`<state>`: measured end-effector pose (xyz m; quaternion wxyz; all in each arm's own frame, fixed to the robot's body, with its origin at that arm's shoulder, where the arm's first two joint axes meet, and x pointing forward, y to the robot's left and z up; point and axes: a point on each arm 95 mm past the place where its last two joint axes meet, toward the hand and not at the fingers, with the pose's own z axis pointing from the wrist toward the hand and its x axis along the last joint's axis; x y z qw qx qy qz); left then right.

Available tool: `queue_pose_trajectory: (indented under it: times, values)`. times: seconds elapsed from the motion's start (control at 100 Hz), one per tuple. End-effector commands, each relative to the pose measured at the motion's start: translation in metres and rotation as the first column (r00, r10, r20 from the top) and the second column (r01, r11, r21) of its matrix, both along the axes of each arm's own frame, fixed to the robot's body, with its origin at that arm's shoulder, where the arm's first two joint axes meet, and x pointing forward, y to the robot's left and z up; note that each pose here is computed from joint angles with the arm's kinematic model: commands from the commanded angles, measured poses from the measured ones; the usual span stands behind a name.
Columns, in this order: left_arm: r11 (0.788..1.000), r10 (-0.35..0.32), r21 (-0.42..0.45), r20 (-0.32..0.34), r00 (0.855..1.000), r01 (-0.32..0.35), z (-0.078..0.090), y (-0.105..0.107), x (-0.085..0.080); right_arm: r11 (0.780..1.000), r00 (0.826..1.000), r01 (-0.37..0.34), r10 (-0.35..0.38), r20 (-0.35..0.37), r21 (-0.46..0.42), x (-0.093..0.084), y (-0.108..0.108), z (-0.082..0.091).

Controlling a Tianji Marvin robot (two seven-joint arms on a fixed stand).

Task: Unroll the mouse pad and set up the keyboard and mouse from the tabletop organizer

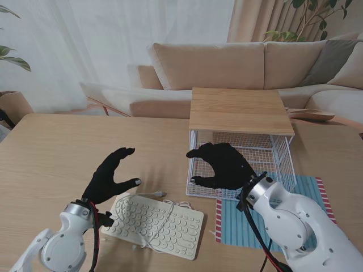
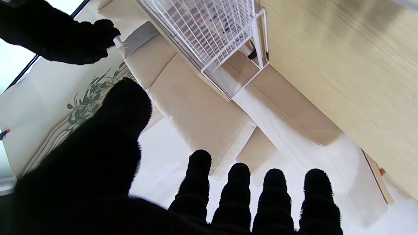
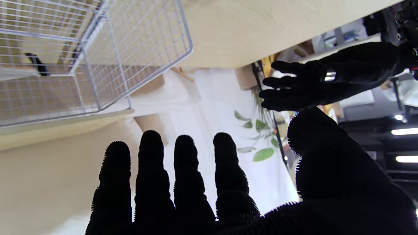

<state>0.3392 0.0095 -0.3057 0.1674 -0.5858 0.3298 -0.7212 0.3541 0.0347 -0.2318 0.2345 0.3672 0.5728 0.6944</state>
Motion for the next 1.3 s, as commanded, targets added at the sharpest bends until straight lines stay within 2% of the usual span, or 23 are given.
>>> queue_pose_trajectory:
  times: [0.0, 0.2, 0.36, 0.5, 0.78, 0.95, 1.12, 1.29]
  values:
    - [1.000, -0.015, -0.013, -0.016, 1.000, 0.015, -0.004, -0.009, -0.003, 1.000, 0.999, -0.009, 0.008, -0.034, -0.019, -0.013, 0.001, -0.008]
    - [0.998, -0.034, -0.047, -0.017, 0.999, 0.033, -0.005, -0.015, -0.002, 0.999, 0.989, -0.011, 0.006, -0.149, -0.032, -0.040, -0.005, -0.014]
    - [0.991, -0.092, -0.097, -0.028, 0.995, 0.089, -0.008, -0.022, 0.003, 0.996, 0.983, 0.008, -0.024, -0.180, -0.092, -0.055, -0.010, -0.026]
    - [0.985, -0.125, -0.123, -0.044, 0.991, 0.119, -0.014, -0.027, 0.007, 0.994, 0.979, 0.045, -0.063, -0.195, -0.097, -0.064, -0.015, -0.041]
    - [0.981, -0.131, -0.151, -0.071, 0.989, 0.119, -0.020, -0.029, 0.009, 0.985, 0.952, 0.093, -0.131, -0.276, -0.146, -0.078, -0.023, -0.062]
    - [0.981, -0.123, -0.158, -0.071, 0.990, 0.111, -0.020, -0.029, 0.009, 0.976, 0.930, 0.109, -0.167, -0.326, -0.188, -0.077, -0.028, -0.073]
    - [0.981, -0.121, -0.158, -0.063, 0.991, 0.110, -0.018, -0.027, 0.009, 0.966, 0.914, 0.110, -0.190, -0.358, -0.233, -0.065, -0.033, -0.081]
    - [0.982, -0.110, -0.164, -0.060, 0.992, 0.099, -0.018, -0.025, 0.011, 0.961, 0.921, 0.116, -0.199, -0.335, -0.253, -0.052, -0.036, -0.088]
